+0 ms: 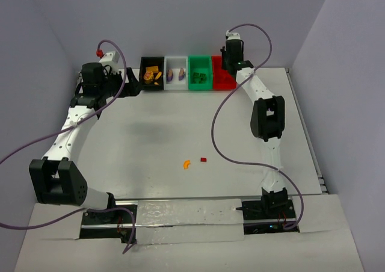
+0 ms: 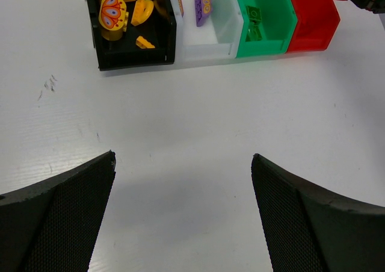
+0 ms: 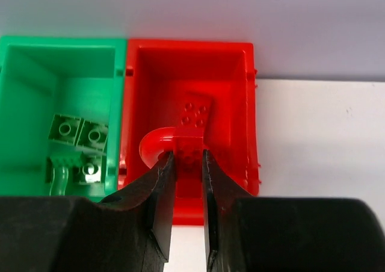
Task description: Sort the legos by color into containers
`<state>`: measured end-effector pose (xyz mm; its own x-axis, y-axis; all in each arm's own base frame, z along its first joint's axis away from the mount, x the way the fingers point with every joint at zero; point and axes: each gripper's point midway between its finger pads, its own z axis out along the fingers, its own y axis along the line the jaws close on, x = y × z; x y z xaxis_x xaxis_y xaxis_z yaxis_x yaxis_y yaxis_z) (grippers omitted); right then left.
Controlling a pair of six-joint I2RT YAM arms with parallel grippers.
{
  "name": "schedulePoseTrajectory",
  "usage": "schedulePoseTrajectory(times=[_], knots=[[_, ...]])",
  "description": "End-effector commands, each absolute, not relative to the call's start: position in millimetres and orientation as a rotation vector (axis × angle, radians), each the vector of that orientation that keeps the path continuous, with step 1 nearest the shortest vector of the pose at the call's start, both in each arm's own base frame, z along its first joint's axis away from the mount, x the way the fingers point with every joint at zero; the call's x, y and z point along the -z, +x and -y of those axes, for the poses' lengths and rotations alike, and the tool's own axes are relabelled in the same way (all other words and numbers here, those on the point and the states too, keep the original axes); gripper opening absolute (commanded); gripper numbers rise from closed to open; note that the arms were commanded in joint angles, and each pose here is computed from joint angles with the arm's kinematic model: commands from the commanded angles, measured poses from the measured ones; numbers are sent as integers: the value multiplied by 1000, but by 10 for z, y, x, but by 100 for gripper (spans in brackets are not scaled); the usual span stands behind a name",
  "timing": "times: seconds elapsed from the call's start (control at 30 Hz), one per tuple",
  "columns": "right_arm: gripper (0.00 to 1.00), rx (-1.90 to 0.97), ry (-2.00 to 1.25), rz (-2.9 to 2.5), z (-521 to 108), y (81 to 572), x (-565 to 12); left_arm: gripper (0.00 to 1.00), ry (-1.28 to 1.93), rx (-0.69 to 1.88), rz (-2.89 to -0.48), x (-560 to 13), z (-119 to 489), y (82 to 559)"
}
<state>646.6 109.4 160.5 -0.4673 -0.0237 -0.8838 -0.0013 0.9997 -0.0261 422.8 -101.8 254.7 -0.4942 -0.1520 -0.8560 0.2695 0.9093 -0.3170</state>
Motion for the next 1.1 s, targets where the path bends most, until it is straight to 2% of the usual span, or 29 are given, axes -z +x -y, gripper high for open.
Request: schedulePoseTrajectory(times=[0.0, 0.1, 0.13, 0.2, 0.47, 0.63, 0.9, 1.0, 1.03, 1.07], knots=[[9, 15, 29, -1897, -1057, 6796, -1923, 99, 86, 499, -1945, -2834, 1022, 4355], [16, 15, 23, -1880, -1057, 6863, -1940, 99, 85, 495, -1950, -2825, 1016, 4357], [23, 19, 16, -1881, -1068, 6887, -1894, 99, 86, 488, -1948, -2833, 1008, 4358], [32, 22, 15, -1870, -1057, 6900, -1913, 99, 87, 489, -1950, -2831, 1009, 4354], [53, 13, -5, -1854, -1063, 6863, -2037, 99, 89, 499, -1949, -2833, 1023, 4352], [56, 30, -44, -1848, -1055, 6815, -2137, 99, 90, 499, -1951, -2826, 1023, 4346], [46, 11, -91, -1886, -1055, 6649, -2250, 99, 111, 500, -1948, -2838, 1031, 4302], [45, -139, -223, -1962, -1277, 6295, -2195, 99, 151, 492, -1959, -2794, 1034, 4242], [45, -224, -298, -1929, -1392, 6011, -2494, 99, 166, 485, -1963, -2773, 1026, 4214], [45, -224, -323, -1986, -1385, 5916, -2229, 99, 177, 481, -1964, -2755, 1024, 4193]])
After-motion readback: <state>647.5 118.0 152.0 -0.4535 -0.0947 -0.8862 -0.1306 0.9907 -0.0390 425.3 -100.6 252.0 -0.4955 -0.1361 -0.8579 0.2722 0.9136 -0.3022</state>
